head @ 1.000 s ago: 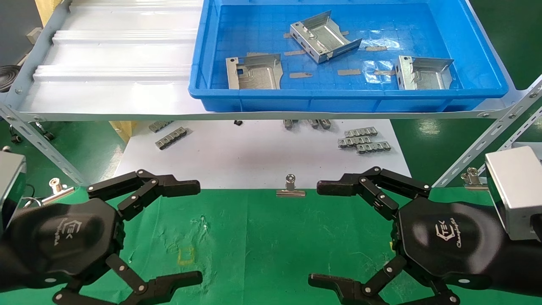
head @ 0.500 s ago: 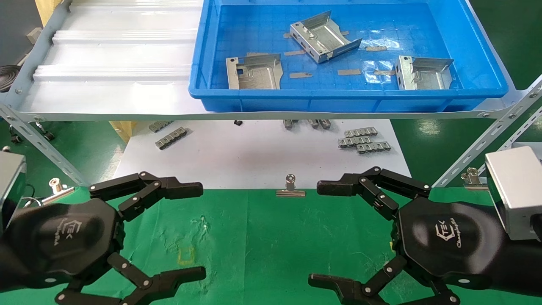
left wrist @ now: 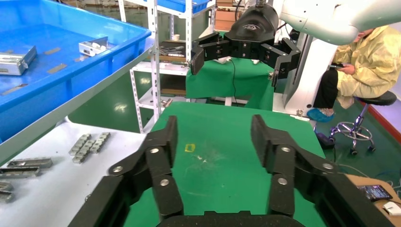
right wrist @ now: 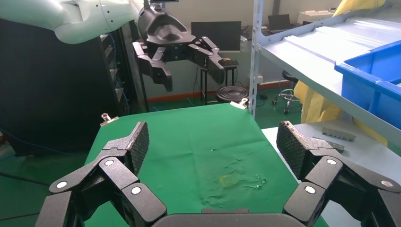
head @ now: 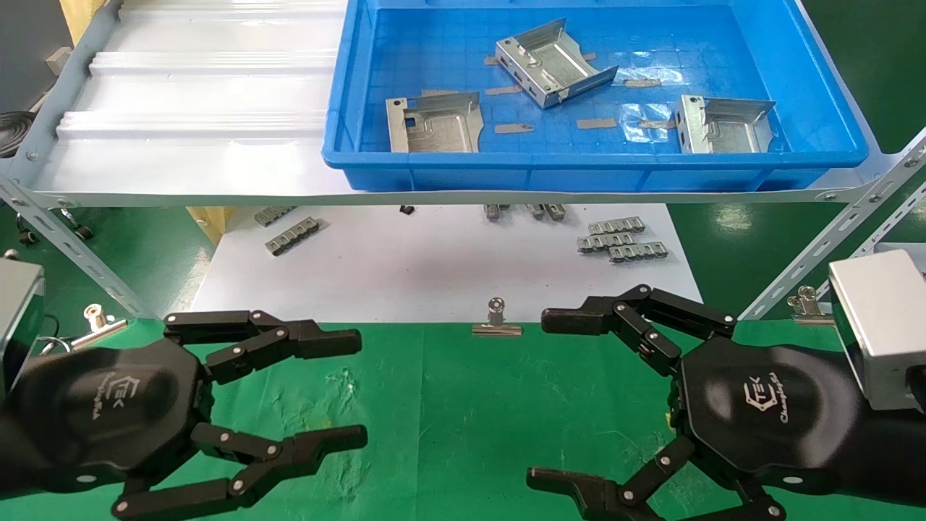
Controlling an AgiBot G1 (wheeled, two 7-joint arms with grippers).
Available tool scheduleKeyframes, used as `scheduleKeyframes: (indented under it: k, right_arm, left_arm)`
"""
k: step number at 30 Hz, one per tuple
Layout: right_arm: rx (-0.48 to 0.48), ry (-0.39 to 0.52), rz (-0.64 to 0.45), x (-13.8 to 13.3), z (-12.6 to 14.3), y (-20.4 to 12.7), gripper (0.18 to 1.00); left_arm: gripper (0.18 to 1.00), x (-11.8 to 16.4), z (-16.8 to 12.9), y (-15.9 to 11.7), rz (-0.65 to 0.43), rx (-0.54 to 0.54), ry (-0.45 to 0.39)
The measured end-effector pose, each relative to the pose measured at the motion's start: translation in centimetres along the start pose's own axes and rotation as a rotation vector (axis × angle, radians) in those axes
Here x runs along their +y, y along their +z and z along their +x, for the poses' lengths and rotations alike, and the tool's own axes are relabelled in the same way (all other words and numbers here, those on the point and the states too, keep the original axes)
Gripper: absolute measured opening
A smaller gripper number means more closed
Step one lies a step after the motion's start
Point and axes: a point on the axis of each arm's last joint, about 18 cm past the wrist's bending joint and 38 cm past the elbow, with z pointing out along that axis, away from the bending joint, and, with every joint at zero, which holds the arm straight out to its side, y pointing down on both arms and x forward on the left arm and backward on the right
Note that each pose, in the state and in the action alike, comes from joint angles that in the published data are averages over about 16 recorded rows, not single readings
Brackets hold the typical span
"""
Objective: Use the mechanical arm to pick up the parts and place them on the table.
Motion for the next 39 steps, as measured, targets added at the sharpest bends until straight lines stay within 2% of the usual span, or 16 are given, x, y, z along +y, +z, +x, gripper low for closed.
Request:
scheduleKeyframes:
  k: [11,17,23,28,34,39]
  right_arm:
    - [0.000,0.000,0.000,0.0,0.0,0.0,1.001]
    - [0.000,0.000,0.000,0.0,0.0,0.0,1.001]
    - [0.006,-0.007,0.003,-0.2,0.2,0.0,1.001]
    - [0.040,-0.028,0.016,-1.1,1.3,0.4,1.001]
    - [0.125,-0.049,0.037,-2.5,4.0,1.2,1.001]
    - [0.232,-0.053,0.049,-4.0,7.5,2.2,1.001]
  left_arm:
    - [0.433,0.0,0.0,0.0,0.000,0.000,0.000]
    - [0.323,0.0,0.0,0.0,0.000,0.000,0.000]
    - [0.247,0.0,0.0,0.0,0.000,0.000,0.000]
    - [0.214,0.0,0.0,0.0,0.000,0.000,0.000]
    - [0.195,0.0,0.0,0.0,0.000,0.000,0.000]
    - [0.191,0.0,0.0,0.0,0.000,0.000,0.000]
